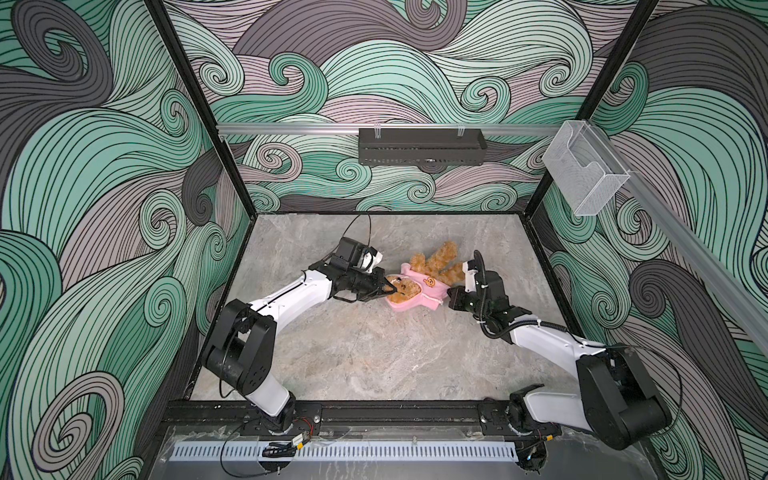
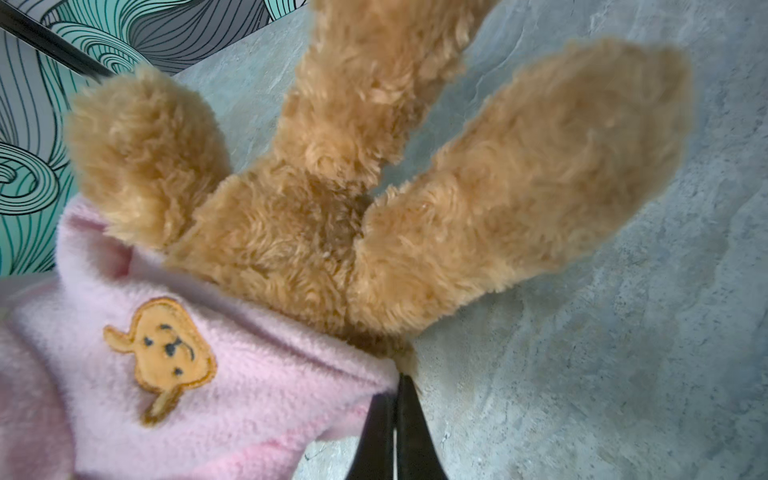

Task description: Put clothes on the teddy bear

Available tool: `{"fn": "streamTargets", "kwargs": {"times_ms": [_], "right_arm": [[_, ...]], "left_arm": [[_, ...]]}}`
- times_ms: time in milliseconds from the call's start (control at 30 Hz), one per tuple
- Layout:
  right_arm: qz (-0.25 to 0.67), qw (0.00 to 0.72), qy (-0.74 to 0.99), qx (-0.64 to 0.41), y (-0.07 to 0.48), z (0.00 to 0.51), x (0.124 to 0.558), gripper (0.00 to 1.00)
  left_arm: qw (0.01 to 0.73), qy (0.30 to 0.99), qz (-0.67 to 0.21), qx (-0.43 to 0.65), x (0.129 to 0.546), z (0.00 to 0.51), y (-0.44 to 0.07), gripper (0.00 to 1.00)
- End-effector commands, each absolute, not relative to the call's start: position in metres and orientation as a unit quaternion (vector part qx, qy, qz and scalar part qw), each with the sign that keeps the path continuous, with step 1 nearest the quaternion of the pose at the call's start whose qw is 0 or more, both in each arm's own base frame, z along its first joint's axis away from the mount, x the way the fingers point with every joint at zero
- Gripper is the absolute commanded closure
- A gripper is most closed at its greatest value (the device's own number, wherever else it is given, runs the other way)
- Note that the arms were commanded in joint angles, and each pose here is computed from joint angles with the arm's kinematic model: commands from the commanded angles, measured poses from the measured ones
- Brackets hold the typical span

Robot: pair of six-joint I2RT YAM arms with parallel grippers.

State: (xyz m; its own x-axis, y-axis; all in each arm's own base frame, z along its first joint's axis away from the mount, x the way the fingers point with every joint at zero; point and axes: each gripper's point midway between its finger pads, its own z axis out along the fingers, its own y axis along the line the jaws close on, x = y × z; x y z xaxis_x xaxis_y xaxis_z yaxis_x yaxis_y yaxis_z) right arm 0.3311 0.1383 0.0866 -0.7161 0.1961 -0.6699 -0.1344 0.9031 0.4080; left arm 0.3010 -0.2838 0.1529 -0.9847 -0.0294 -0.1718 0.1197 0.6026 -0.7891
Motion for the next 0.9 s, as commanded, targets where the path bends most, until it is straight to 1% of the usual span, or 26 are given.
{"fn": "streamTargets", "kwargs": {"times_ms": [0, 100, 133, 200, 267, 400, 467, 567, 667, 767, 867], "right_arm": [[0.13, 0.355, 0.92, 0.101, 0.081, 0.057, 0.33, 1.0], [0.181, 0.345, 0.92, 0.049, 0.108, 0.063, 0.336, 1.0], [0.191, 0.344, 0.919, 0.031, 0.115, 0.066, 0.337, 0.98], [0.199, 0.349, 0.916, -0.007, 0.127, 0.075, 0.335, 0.83], [0.191, 0.373, 0.907, -0.04, 0.133, 0.091, 0.331, 0.73], [0.183, 0.443, 0.87, -0.113, 0.154, 0.131, 0.317, 0.6], [0.207, 0.47, 0.844, -0.154, 0.176, 0.149, 0.305, 0.56], [0.269, 0.483, 0.81, -0.194, 0.214, 0.166, 0.282, 0.53], [0.32, 0.479, 0.789, -0.215, 0.249, 0.171, 0.257, 0.53], [0.361, 0.472, 0.777, -0.208, 0.276, 0.172, 0.243, 0.53], [0.386, 0.463, 0.777, -0.183, 0.292, 0.169, 0.243, 0.53]], "left_arm": [[0.092, 0.896, -0.435, 0.019, 0.307, 0.166, -0.266, 1.0], [0.093, 0.883, -0.461, -0.005, 0.314, 0.17, -0.273, 1.0], [0.094, 0.879, -0.468, -0.017, 0.317, 0.171, -0.274, 1.0], [0.094, 0.874, -0.474, -0.048, 0.322, 0.171, -0.275, 1.0], [0.095, 0.874, -0.47, -0.074, 0.324, 0.169, -0.274, 1.0], [0.096, 0.879, -0.455, -0.107, 0.324, 0.169, -0.269, 1.0], [0.095, 0.878, -0.454, -0.12, 0.325, 0.17, -0.268, 1.0], [0.093, 0.869, -0.463, -0.146, 0.328, 0.174, -0.269, 1.0], [0.097, 0.856, -0.478, -0.169, 0.333, 0.182, -0.273, 1.0], [0.103, 0.848, -0.487, -0.182, 0.338, 0.189, -0.276, 1.0], [0.107, 0.841, -0.495, -0.19, 0.341, 0.196, -0.282, 1.0]]}}
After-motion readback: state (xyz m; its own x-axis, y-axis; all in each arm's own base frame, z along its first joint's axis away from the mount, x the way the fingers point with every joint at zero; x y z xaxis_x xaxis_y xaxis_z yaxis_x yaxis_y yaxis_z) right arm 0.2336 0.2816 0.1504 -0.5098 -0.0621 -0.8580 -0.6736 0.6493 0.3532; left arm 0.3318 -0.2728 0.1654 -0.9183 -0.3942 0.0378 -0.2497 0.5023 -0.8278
